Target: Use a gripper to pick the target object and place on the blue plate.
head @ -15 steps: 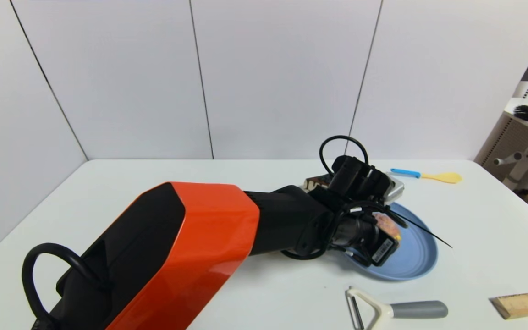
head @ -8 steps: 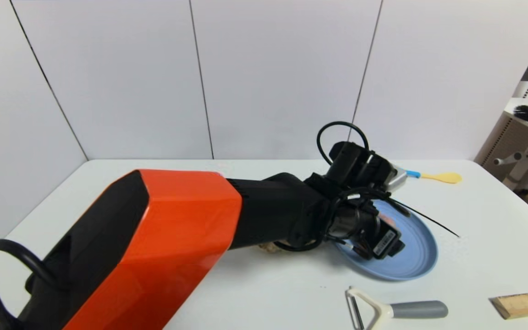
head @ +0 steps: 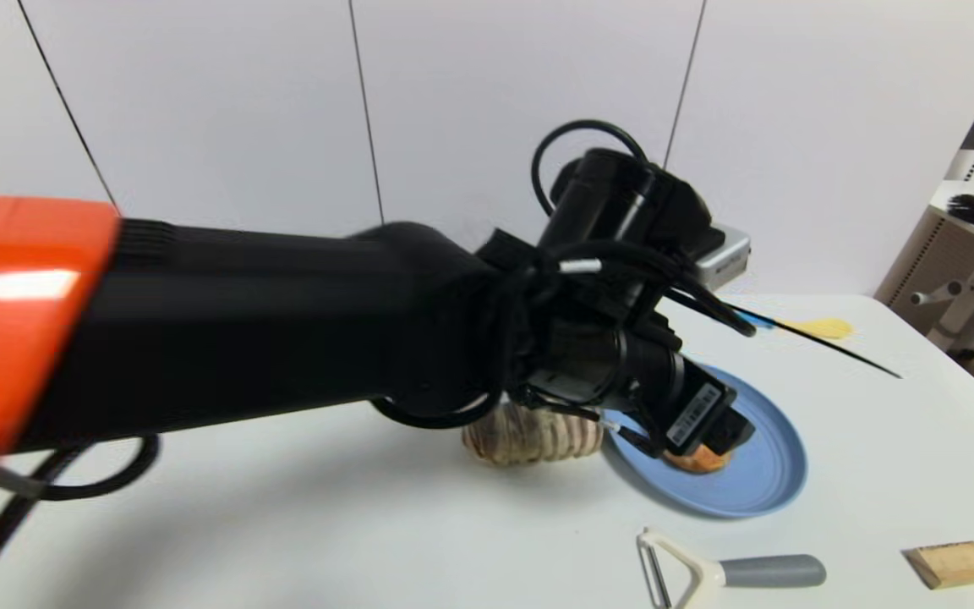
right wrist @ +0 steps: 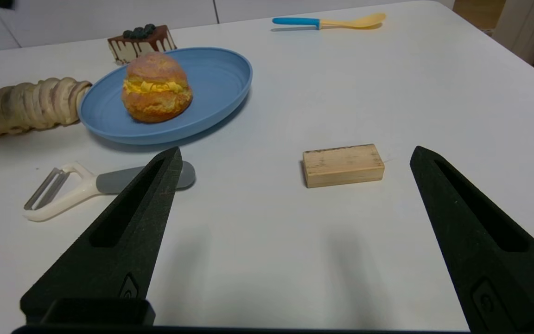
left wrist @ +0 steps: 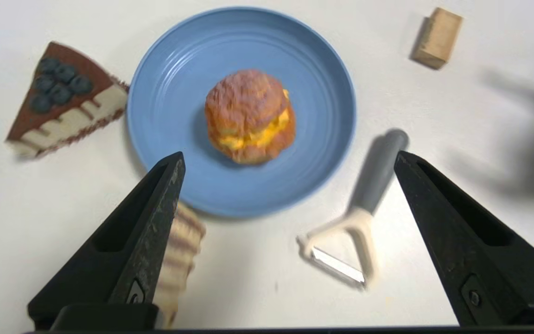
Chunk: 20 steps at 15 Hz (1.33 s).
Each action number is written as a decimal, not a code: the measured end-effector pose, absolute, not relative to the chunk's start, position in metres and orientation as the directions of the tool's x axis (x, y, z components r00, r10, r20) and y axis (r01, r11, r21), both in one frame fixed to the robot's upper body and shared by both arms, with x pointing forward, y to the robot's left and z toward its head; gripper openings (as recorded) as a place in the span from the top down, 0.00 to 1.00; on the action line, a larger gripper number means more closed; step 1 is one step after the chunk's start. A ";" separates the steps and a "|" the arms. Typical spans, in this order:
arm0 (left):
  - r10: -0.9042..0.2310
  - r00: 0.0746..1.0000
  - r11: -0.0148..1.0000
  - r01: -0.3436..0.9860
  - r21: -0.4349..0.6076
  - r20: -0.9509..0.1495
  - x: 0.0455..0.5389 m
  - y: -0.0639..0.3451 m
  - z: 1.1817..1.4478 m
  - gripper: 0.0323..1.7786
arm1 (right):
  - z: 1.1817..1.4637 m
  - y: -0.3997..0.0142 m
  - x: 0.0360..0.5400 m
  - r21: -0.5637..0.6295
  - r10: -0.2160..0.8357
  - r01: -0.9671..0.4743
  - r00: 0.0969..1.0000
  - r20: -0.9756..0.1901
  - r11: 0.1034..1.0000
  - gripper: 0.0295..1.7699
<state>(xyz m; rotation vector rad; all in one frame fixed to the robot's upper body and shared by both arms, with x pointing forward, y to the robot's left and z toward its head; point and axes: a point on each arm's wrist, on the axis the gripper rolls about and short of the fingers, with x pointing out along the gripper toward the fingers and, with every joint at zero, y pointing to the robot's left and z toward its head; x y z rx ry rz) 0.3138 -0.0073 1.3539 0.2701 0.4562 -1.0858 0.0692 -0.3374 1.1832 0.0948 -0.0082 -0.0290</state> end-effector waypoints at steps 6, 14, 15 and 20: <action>-0.693 0.459 0.563 0.826 -0.020 -0.556 0.256 0.139 1.389 0.06 | 1.183 -0.337 0.069 0.095 -0.030 0.029 1.000 0.007 0.995 0.04; -0.405 0.838 0.899 0.438 0.009 -0.366 0.176 0.302 1.378 0.05 | 1.183 -0.337 0.069 0.095 -0.030 0.029 1.000 0.007 0.995 0.04; -0.374 0.877 0.917 0.397 0.019 -0.302 0.163 0.310 1.378 0.05 | 1.183 -0.337 0.069 0.094 -0.029 0.028 1.000 0.007 0.995 0.04; -0.241 0.969 0.967 0.245 0.075 -0.058 0.101 0.330 1.364 0.05 | 1.183 -0.337 0.069 0.095 -0.030 0.029 1.000 0.007 0.995 0.04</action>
